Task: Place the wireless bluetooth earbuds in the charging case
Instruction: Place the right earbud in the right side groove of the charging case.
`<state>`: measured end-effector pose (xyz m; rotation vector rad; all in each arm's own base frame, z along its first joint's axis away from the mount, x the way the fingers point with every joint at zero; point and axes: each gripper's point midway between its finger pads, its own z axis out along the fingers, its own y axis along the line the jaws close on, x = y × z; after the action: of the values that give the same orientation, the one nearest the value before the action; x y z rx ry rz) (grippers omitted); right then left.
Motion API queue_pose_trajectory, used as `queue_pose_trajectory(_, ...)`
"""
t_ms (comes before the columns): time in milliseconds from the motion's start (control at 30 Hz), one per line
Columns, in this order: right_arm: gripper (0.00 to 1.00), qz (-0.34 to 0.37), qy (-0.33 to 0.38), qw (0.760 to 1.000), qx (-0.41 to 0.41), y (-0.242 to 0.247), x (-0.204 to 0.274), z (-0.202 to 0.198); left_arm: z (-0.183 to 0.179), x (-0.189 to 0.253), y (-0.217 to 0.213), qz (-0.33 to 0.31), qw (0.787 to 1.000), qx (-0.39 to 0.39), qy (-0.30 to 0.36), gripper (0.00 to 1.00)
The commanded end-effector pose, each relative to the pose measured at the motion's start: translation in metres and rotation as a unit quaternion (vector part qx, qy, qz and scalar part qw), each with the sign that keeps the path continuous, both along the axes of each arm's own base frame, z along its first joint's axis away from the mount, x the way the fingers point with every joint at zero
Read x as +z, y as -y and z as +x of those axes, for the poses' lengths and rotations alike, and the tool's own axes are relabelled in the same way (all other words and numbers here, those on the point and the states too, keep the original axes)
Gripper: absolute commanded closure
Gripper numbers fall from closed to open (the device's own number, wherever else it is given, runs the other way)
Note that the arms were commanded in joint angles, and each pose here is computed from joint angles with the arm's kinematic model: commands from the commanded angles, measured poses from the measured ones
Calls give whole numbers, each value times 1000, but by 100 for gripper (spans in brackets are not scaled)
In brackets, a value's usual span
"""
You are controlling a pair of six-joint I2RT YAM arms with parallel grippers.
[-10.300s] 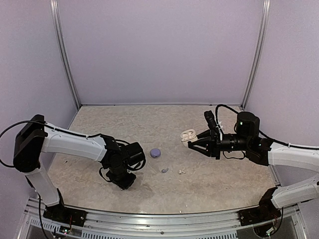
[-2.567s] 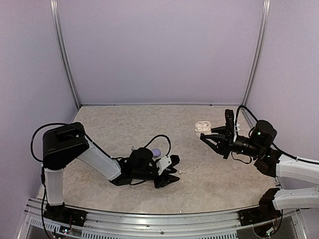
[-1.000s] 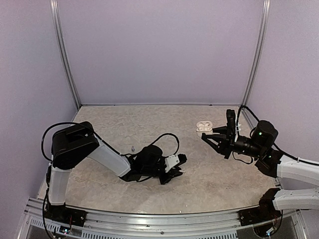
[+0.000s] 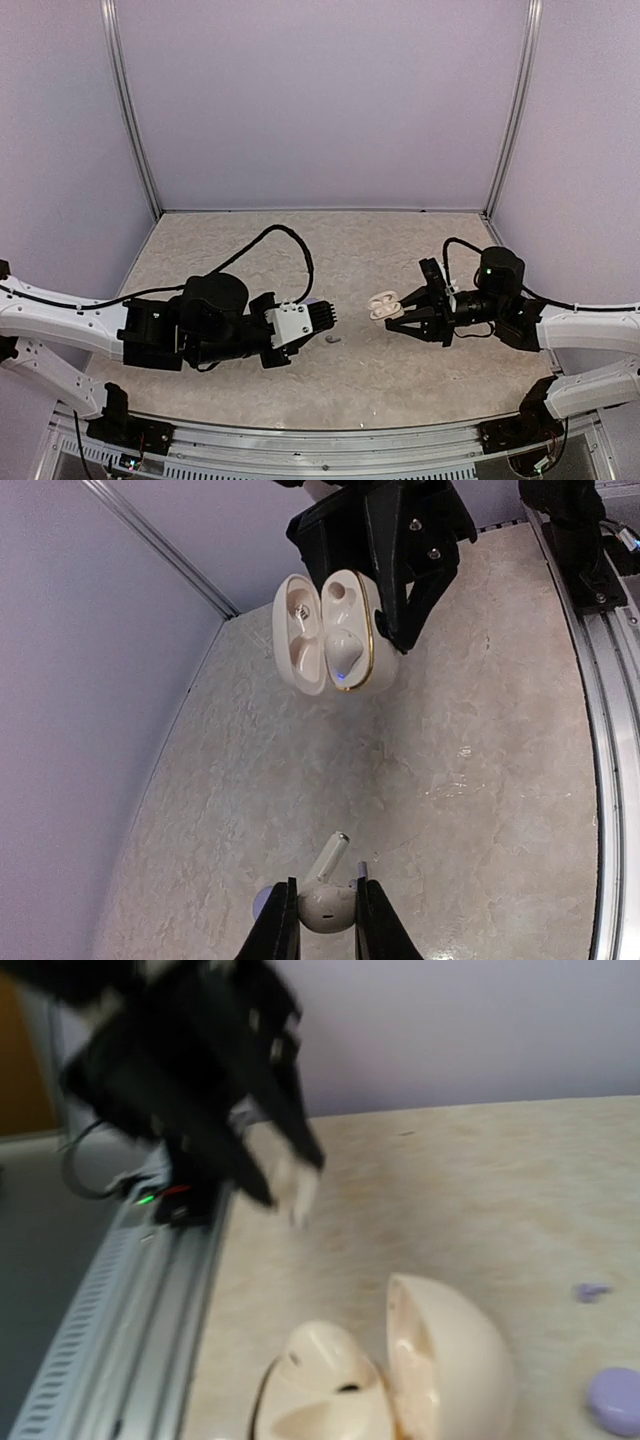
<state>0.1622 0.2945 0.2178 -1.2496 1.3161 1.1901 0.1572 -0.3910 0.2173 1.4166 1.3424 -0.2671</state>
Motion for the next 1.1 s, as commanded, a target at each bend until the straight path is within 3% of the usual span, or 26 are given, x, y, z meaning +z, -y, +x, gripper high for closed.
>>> queue_pose_trajectory(0, 100, -1, 9, 997, 82, -13, 3, -24, -20, 10, -14, 46, 998, -7, 33, 82)
queue_pose_trajectory(400, 100, -63, -67, 981, 172, -49, -23, -52, -58, 34, -11, 85, 992, -58, 79, 82)
queue_pose_trajectory(1067, 100, -94, -157, 963, 199, -72, -31, -65, -54, 18, 2, 150, 976, -82, 132, 82)
